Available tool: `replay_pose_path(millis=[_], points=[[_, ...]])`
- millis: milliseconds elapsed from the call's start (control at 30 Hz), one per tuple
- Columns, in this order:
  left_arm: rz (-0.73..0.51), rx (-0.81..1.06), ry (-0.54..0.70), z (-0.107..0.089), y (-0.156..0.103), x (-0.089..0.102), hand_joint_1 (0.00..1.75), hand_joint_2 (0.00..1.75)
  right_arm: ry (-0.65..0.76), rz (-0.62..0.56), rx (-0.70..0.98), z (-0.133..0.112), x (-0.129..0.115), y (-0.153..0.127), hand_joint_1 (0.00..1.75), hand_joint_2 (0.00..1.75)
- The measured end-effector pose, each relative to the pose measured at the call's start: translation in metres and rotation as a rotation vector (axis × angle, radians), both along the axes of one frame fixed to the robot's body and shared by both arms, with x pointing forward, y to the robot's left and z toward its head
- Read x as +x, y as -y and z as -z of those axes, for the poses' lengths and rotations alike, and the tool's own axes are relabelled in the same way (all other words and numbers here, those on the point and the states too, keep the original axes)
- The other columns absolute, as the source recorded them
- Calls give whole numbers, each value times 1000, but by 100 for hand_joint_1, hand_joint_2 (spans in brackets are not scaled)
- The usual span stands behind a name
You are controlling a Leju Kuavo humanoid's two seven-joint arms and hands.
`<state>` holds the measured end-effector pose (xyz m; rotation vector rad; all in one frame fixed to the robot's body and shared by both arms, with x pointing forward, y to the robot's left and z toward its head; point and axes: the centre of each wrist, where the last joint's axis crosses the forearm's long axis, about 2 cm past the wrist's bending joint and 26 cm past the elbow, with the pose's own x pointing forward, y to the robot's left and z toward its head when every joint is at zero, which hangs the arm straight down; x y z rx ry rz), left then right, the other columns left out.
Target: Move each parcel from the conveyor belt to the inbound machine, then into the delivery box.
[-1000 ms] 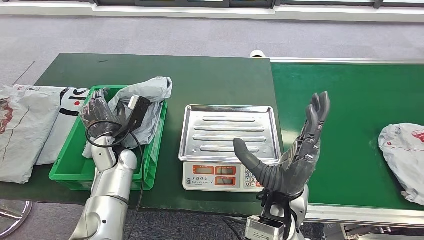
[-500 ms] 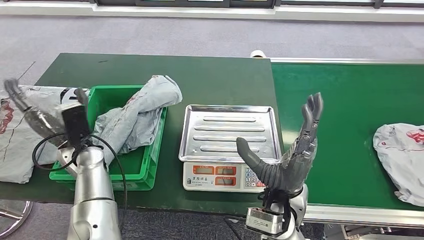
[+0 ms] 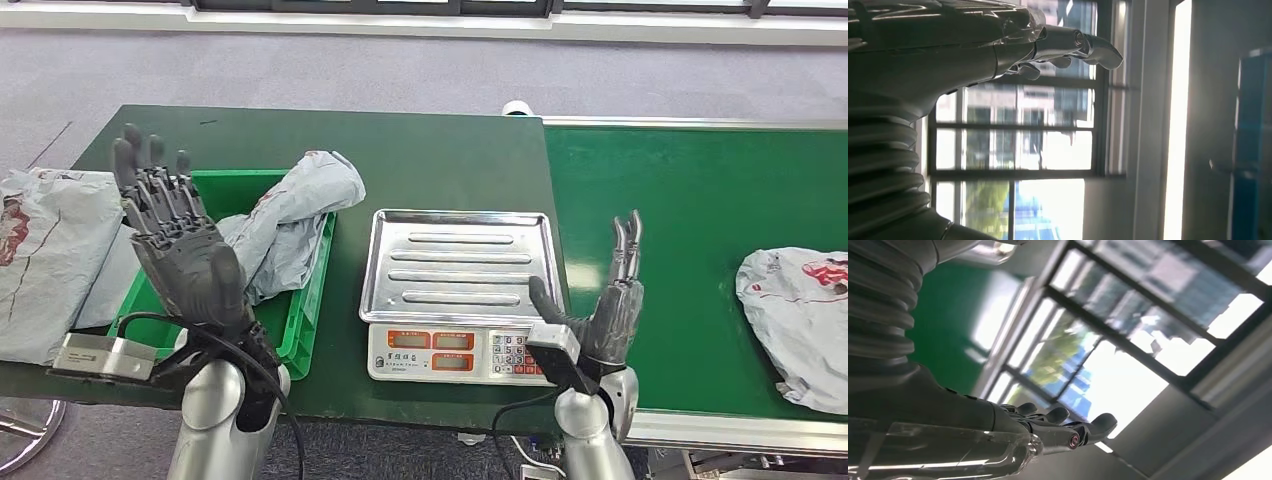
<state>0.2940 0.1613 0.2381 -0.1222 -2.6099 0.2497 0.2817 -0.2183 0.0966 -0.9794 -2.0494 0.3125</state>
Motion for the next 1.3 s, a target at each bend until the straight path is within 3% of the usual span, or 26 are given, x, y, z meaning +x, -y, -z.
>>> replay_pose_path(millis=[167,333,633,733,933,1300], points=[[172,41,23,1,33,-22,0,175,-287,263,-179,31,11,70,0,175],[225,49,6,8,55,-41,0,175,-496,517,-267,49,10,141,0,175],[348,38,-55,27,60,-56,0,175,-770,982,-259,55,-4,233,0,175],[305,52,-69,30,58,-57,0,175,-833,1056,-241,59,-8,248,0,175],[83,81,-121,42,53,-58,0,175,-950,1115,-219,66,-9,262,0,175],[67,83,-158,51,54,-59,0,175,-998,1077,-241,72,-14,267,0,175]])
